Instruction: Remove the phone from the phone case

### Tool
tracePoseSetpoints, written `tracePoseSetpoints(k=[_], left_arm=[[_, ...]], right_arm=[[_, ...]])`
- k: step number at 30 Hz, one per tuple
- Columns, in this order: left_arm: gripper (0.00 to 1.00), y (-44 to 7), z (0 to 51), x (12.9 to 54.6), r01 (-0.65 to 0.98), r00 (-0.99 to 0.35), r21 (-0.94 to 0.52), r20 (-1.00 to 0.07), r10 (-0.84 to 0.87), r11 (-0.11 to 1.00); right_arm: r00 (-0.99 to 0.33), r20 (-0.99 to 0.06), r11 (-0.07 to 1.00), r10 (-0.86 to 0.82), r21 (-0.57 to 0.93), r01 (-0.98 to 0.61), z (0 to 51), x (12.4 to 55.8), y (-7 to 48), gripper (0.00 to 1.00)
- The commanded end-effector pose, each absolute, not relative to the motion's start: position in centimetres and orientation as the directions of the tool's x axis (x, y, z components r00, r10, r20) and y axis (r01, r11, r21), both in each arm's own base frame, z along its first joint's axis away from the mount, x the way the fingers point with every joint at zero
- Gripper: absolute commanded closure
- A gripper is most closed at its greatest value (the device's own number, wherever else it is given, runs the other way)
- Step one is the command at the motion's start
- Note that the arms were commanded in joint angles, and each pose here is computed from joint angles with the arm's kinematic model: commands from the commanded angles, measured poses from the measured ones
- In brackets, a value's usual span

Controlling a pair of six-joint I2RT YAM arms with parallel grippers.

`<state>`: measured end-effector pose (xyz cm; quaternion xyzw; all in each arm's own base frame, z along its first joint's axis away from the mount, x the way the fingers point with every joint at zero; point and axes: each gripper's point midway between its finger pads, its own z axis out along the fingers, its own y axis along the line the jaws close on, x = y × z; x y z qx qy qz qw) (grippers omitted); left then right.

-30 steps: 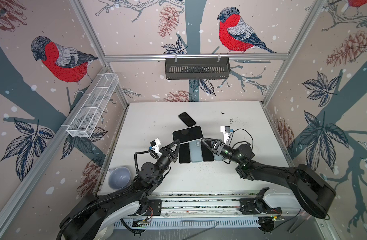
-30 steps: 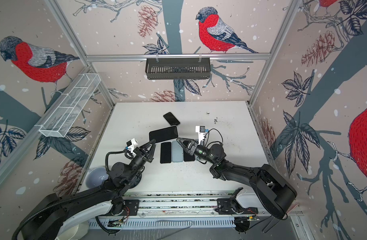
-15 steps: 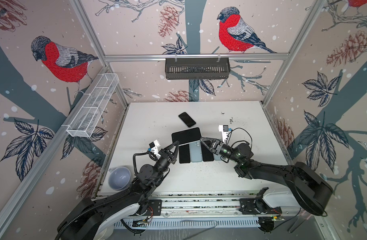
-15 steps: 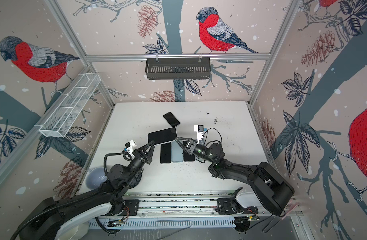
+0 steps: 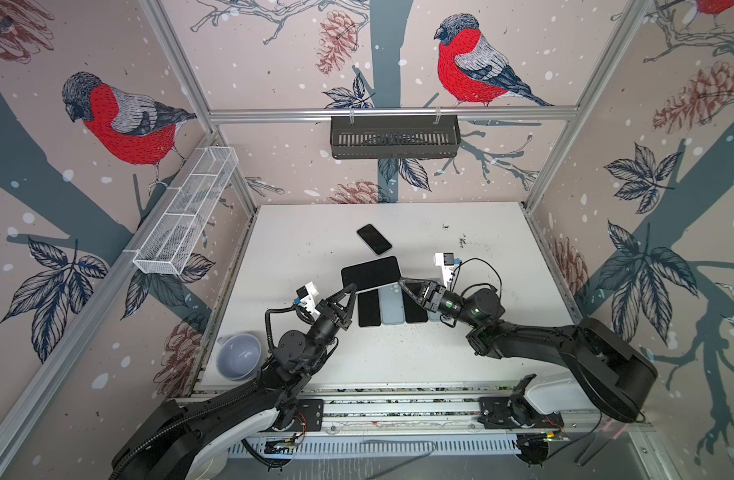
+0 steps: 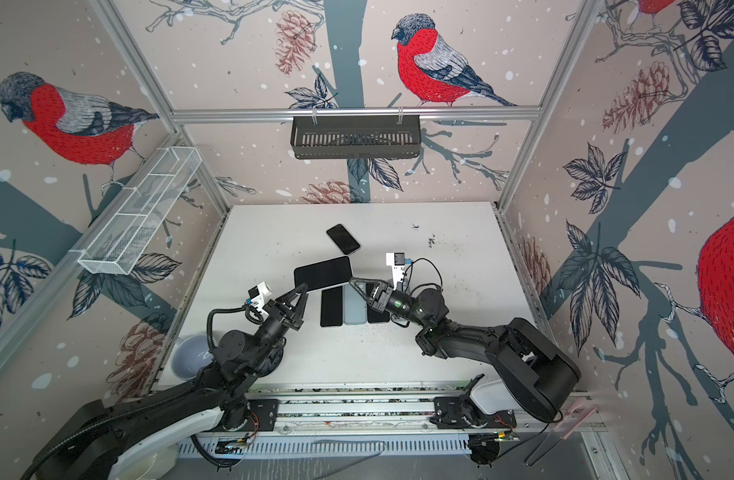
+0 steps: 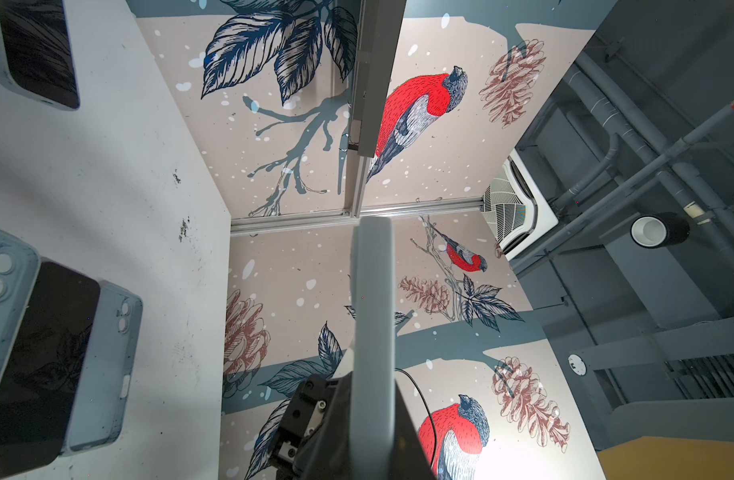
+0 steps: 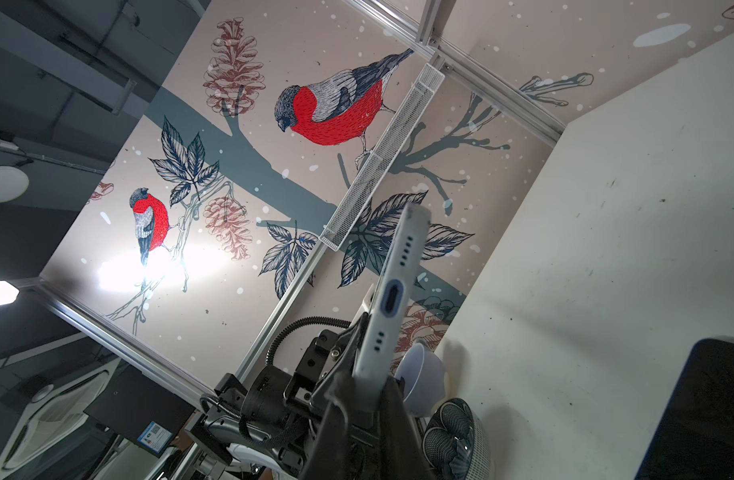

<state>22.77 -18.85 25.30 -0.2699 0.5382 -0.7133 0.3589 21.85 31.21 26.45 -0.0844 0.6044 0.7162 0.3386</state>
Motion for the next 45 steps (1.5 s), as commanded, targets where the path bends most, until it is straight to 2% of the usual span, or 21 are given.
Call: tracePoseSetpoints(k=[1, 3, 11, 13, 16, 21, 23, 24, 27, 29, 31, 33, 35, 40, 42, 45], left_arm=[[1.00, -18.4, 27.8, 22.1, 0.284, -0.598, -0.931, 0.014, -0.801, -0.229], [1.00, -18.3, 27.9, 22.1, 0.285, -0.596, -0.931, 0.016, -0.803, -0.230], [1.00, -18.9, 29.1, 21.9, 0.285, -0.619, -0.934, -0.007, -0.785, -0.217], [1.00, -19.2, 29.3, 21.9, 0.289, -0.624, -0.934, -0.018, -0.782, -0.209], [1.00, -19.7, 29.4, 22.0, 0.286, -0.636, -0.936, -0.024, -0.771, -0.206], [1.00, -20.3, 29.9, 22.0, 0.295, -0.652, -0.934, -0.042, -0.757, -0.202], [1.00, -20.5, 30.1, 22.1, 0.296, -0.651, -0.937, -0.058, -0.757, -0.183], [1.00, -20.4, 30.1, 22.1, 0.297, -0.648, -0.938, -0.059, -0.759, -0.181], [1.00, -20.0, 30.3, 22.1, 0.316, -0.632, -0.932, -0.068, -0.772, -0.177], [1.00, -20.0, 30.6, 22.0, 0.325, -0.632, -0.933, -0.093, -0.769, -0.154], [1.00, -19.9, 30.8, 21.9, 0.331, -0.626, -0.934, -0.112, -0.772, -0.133], [1.00, -19.6, 30.9, 21.9, 0.336, -0.618, -0.932, -0.111, -0.778, -0.134], [1.00, -19.6, 30.8, 21.8, 0.337, -0.620, -0.932, -0.110, -0.777, -0.137], [1.00, -20.2, 30.9, 21.9, 0.339, -0.642, -0.926, -0.096, -0.761, -0.169], [1.00, -20.3, 30.8, 21.9, 0.335, -0.647, -0.926, -0.091, -0.757, -0.175], [1.00, -20.5, 30.7, 21.9, 0.335, -0.654, -0.925, -0.089, -0.752, -0.182]], right_arm=[[-0.727, -0.575, -0.076, 0.375, 0.762, -0.643, 27.3, 20.8, 31.0, 0.96], [-0.714, -0.605, -0.076, 0.352, 0.742, -0.666, 27.1, 20.4, 31.1, 0.99], [-0.560, -0.806, -0.042, 0.195, 0.563, -0.825, 24.6, 17.9, 32.3, 0.99], [-0.523, -0.834, -0.024, 0.175, 0.528, -0.849, 23.9, 17.6, 32.7, 1.00], [-0.480, -0.864, -0.057, 0.151, 0.477, -0.877, 24.2, 16.5, 33.2, 1.00], [-0.417, -0.903, 0.046, 0.101, 0.423, -0.905, 23.1, 17.1, 33.5, 1.00], [-0.409, -0.908, 0.118, 0.094, 0.418, -0.901, 22.9, 18.1, 33.3, 0.99], [-0.401, -0.910, 0.162, 0.103, 0.413, -0.896, 23.1, 18.7, 32.9, 0.93], [-0.357, -0.921, 0.235, 0.156, 0.386, -0.892, 24.2, 18.9, 31.1, 0.62], [-0.334, -0.924, 0.282, 0.185, 0.376, -0.883, 24.7, 19.1, 29.7, 0.45], [-0.326, -0.920, 0.301, 0.219, 0.382, -0.874, 25.3, 19.1, 28.4, 0.32], [-0.333, -0.909, 0.274, 0.249, 0.396, -0.876, 26.3, 18.5, 27.6, 0.22], [-0.380, -0.889, 0.252, 0.255, 0.440, -0.862, 26.8, 18.4, 27.6, 0.17], [-0.515, -0.820, 0.121, 0.251, 0.555, -0.823, 28.4, 18.2, 29.2, 0.17], [-0.543, -0.795, 0.057, 0.269, 0.576, -0.815, 29.3, 17.8, 29.6, 0.18], [-0.567, -0.777, 0.036, 0.274, 0.598, -0.801, 29.4, 18.1, 29.9, 0.24]])
